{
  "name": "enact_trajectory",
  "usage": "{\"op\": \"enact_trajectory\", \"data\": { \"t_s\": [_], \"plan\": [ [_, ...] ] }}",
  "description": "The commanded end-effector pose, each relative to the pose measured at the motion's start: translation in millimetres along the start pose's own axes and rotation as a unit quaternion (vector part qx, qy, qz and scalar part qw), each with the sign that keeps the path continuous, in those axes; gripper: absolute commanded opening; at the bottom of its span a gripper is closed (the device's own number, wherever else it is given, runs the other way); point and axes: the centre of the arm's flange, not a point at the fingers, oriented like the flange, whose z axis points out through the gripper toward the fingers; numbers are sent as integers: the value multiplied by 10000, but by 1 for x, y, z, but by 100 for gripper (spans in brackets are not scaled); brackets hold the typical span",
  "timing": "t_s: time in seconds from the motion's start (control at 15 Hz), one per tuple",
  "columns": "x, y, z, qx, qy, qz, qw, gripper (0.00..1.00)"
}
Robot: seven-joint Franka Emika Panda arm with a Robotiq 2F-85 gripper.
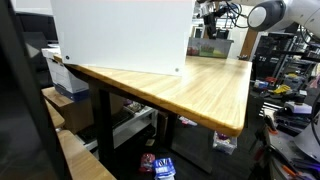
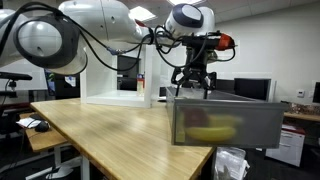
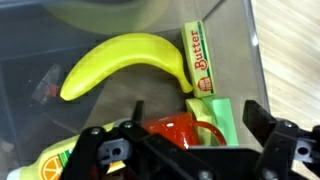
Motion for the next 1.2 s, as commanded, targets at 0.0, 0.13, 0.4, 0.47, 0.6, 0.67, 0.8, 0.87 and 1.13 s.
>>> {"op": "enact_trajectory", "data": {
  "t_s": [0.0,0.13,0.4,0.47,0.6,0.67,0.8,0.87,1.13],
  "plan": [
    [-5,37,-26,78,85,341,9994,100],
    [-10,40,-20,127,50,411,9991,75],
    [-10,41,-12,156,16,476,9987,59],
    [-10,42,-9,150,11,496,9987,50],
    [-9,43,-6,148,34,543,9984,38],
    [-8,45,-3,115,38,599,9981,33],
    [-6,48,1,137,43,660,9977,22],
    [-5,49,4,149,28,694,9975,18],
    [-4,61,23,178,-23,893,9958,0]
  ]
}}
